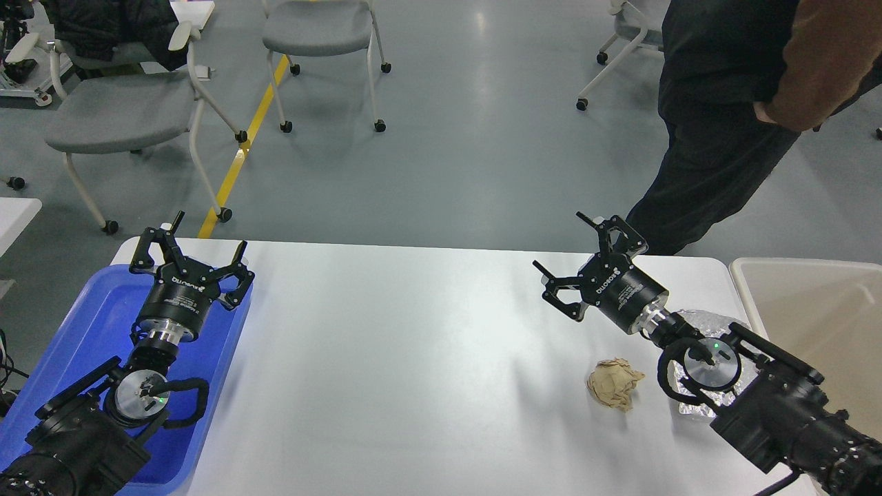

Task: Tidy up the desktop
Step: 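Lift the right gripper up and away from the foil ball toward the bin, then lower the open right gripper onto the crumpled aluminium foil ball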

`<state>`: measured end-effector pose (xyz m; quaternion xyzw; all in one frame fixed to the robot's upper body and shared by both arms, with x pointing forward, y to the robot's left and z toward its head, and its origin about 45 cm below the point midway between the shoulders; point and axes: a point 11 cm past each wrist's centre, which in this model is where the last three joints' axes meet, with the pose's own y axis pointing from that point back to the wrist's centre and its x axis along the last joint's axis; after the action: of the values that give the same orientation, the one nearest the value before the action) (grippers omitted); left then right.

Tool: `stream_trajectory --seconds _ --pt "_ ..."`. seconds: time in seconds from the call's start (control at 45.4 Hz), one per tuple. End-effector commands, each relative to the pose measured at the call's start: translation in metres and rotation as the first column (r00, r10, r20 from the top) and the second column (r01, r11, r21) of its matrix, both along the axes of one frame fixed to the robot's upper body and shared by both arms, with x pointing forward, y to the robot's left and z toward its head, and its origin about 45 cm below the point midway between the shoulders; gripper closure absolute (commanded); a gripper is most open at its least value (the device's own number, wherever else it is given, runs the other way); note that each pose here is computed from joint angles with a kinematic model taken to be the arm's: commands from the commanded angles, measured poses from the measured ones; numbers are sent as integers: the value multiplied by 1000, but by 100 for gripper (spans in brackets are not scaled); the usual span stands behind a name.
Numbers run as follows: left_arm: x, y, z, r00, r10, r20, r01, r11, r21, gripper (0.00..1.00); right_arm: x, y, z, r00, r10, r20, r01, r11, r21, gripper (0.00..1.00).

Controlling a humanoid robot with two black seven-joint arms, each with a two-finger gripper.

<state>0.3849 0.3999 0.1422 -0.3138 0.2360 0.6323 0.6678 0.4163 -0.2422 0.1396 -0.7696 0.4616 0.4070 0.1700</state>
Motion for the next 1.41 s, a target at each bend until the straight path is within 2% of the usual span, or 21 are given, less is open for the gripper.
stream_trajectory --seconds 0.0,0.264,0.374,0.485,0.749,0.859,0.969,1.189,1.211,1.388 --pt "0 0 0 1000 0 0 0 1000 0 0 10 -16 35 993 66 93 -56 992 -111 0" --pt "0 0 0 1000 0 0 0 1000 0 0 26 -56 121 945 198 260 -92 924 -370 0" --pt "0 0 0 1000 1 -1 -1 1000 1 0 21 -69 147 913 289 289 -107 851 -514 0" --pt "0 0 0 1000 0 0 0 1000 0 0 20 -77 155 884 376 278 -114 750 -652 0" --pt "0 0 0 1000 1 -1 -1 1000 1 0 2 -115 141 826 557 93 -163 393 -905 0" --pt "0 0 0 1000 0 0 0 1000 0 0 -8 -139 123 808 587 -55 -188 167 -968 0" --pt "0 0 0 1000 0 0 0 1000 0 0 -20 -162 110 788 588 -183 -217 -14 -976 0" --pt "0 0 0 1000 -1 1 1 1000 -1 0 -36 -193 83 763 573 -299 -188 -246 -951 0" --pt "0 0 0 1000 0 0 0 1000 0 0 -42 -196 73 746 581 -326 -180 -296 -938 0" --pt "0 0 0 1000 -1 1 1 1000 -1 0 -59 -203 37 732 573 -369 -137 -407 -903 0"
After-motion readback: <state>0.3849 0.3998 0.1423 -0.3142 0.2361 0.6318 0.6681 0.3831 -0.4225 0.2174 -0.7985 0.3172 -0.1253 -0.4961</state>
